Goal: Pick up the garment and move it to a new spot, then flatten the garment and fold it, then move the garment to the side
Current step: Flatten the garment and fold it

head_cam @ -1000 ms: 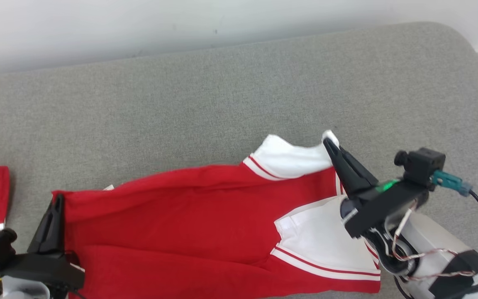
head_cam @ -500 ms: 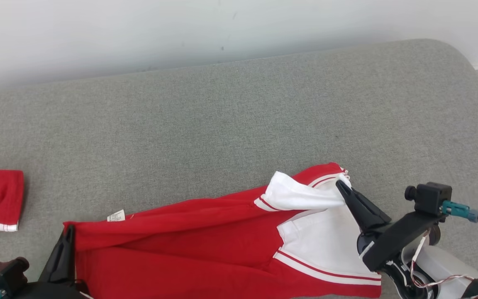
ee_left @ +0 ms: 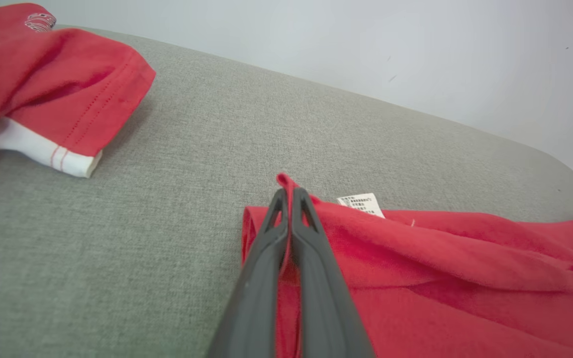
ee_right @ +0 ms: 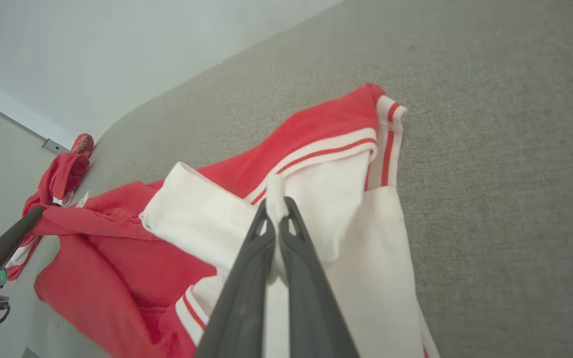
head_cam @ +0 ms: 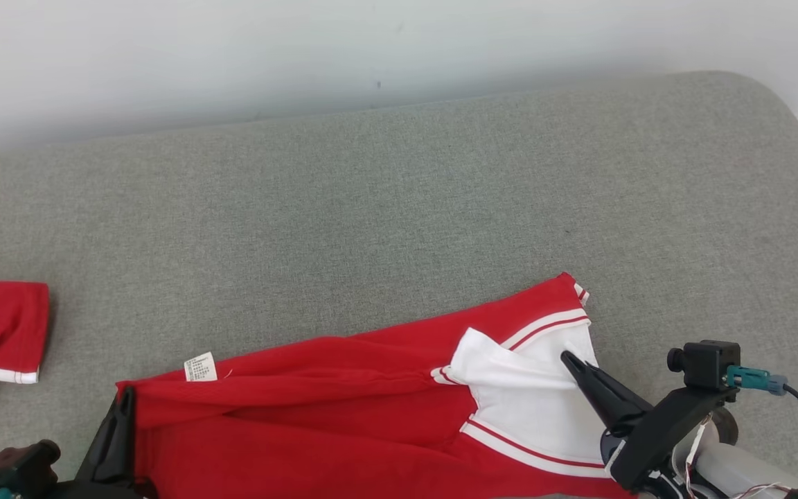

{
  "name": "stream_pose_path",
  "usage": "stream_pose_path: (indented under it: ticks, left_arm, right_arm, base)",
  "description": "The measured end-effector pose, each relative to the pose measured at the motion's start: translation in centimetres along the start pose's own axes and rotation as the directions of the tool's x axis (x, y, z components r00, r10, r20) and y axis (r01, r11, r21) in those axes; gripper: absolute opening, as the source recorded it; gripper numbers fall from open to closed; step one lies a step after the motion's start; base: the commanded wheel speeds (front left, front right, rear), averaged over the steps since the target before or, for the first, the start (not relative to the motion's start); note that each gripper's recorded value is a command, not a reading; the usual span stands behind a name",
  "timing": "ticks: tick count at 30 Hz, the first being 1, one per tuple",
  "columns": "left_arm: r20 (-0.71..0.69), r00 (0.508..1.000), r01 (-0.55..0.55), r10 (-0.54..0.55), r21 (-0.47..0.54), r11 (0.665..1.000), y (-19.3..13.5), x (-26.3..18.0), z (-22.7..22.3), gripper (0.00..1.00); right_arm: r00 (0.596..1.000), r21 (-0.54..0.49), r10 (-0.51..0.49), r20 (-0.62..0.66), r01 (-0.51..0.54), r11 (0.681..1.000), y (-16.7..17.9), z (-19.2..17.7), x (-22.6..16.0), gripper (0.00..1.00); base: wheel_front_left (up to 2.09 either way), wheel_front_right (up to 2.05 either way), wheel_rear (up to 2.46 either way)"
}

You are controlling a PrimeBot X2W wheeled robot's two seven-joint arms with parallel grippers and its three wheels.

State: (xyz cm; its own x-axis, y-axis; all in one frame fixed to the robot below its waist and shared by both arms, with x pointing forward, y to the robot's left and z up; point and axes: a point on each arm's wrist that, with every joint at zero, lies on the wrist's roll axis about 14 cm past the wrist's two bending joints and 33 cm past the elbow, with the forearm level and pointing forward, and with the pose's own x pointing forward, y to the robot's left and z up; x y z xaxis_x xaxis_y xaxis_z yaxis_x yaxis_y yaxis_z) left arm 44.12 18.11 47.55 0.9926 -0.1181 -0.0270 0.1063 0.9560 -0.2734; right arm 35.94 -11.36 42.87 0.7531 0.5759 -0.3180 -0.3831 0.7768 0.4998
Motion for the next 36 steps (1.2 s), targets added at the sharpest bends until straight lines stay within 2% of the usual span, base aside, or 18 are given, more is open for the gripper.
stream_pose_path:
  ticks: [2, 3, 4, 5, 6, 18, 19, 20, 21, 22, 25, 30, 36]
  left_arm:
    - [0.001, 1.000, -0.001, 0.001, 0.003, 1.000, -0.1, -0.1, 0.0, 0.00]
    - [0.004, 1.000, -0.001, 0.001, 0.000, 1.000, -0.1, -0.2, 0.1, 0.03]
    - [0.005, 1.000, -0.001, 0.001, -0.002, 1.000, -0.2, -0.3, 0.1, 0.26]
    - [0.008, 1.000, -0.001, 0.001, 0.002, 1.000, -0.2, -0.4, 0.1, 0.69]
    - [0.009, 1.000, -0.003, 0.003, 0.006, 1.000, -0.2, -0.5, 0.1, 0.99]
    - [0.114, 0.991, -0.064, 0.065, -0.006, 0.998, 0.5, -2.3, 3.0, 1.00]
    - [0.122, 0.990, -0.071, 0.071, -0.008, 0.997, 0.7, -2.5, 3.2, 1.00]
    - [0.130, 0.988, -0.077, 0.078, -0.009, 0.997, 0.8, -2.7, 3.4, 1.00]
    - [0.136, 0.987, -0.081, 0.081, -0.006, 0.997, 0.8, -2.8, 3.6, 1.00]
    - [0.139, 0.987, -0.084, 0.084, -0.006, 0.996, 0.8, -3.0, 3.6, 1.00]
    - [0.151, 0.984, -0.099, 0.098, -0.003, 0.995, 1.1, -3.6, 3.9, 1.00]
    - [0.188, 0.975, -0.118, 0.115, 0.004, 0.993, 1.2, -4.2, 4.9, 1.00]
    - [0.214, 0.968, -0.140, 0.127, 0.046, 0.989, 1.2, -5.2, 5.6, 1.00]
  right_arm:
    - [1.000, -0.023, -0.014, -0.008, 0.014, 1.000, -0.6, 0.0, -0.1, 0.00]
    - [1.000, -0.041, -0.019, -0.013, 0.018, 0.999, -0.8, -0.1, -0.1, 0.00]
    - [1.000, -0.051, -0.020, -0.018, 0.019, 0.999, -0.8, -0.2, -0.2, 0.00]
    - [1.000, -0.053, -0.022, -0.021, 0.021, 0.998, -0.9, -0.3, -0.2, 0.00]
    - [1.000, -0.053, -0.023, -0.021, 0.022, 0.998, -0.9, -0.4, -0.2, 0.00]
    - [0.997, -0.090, -0.036, -0.062, 0.030, 0.995, -1.1, -1.7, -0.4, 0.00]
    - [0.997, -0.092, -0.038, -0.064, 0.032, 0.995, -1.1, -1.8, -0.4, 0.15]
    - [0.997, -0.095, -0.040, -0.065, 0.034, 0.995, -1.2, -1.8, -0.4, 0.37]
    - [0.997, -0.101, -0.043, -0.065, 0.036, 0.994, -1.2, -1.8, -0.4, 0.90]
    - [0.997, -0.104, -0.045, -0.061, 0.039, 0.994, -1.3, -1.8, -0.4, 1.00]
    - [0.998, -0.109, -0.042, -0.041, 0.037, 0.993, -1.1, -1.1, -0.4, 1.00]
    - [0.997, -0.098, -0.024, 0.075, 0.031, 0.995, -0.3, 2.3, -0.2, 1.00]
    - [0.985, -0.127, -0.038, 0.168, 0.060, 0.990, -0.6, 4.4, -1.0, 1.00]
  base:
    - [0.00, 0.00, 0.00]
    - [0.00, 0.00, 0.00]
    - [0.00, 0.00, 0.00]
    - [0.00, 0.00, 0.00]
    - [0.00, 0.00, 0.00]
    - [0.00, 0.00, 0.00]
    - [0.00, 0.00, 0.00]
    - [0.00, 0.00, 0.00]
    - [0.00, 0.00, 0.00]
    - [0.00, 0.00, 0.00]
    - [0.00, 0.00, 0.00]
    - [0.00, 0.00, 0.00]
    - [0.00, 0.00, 0.00]
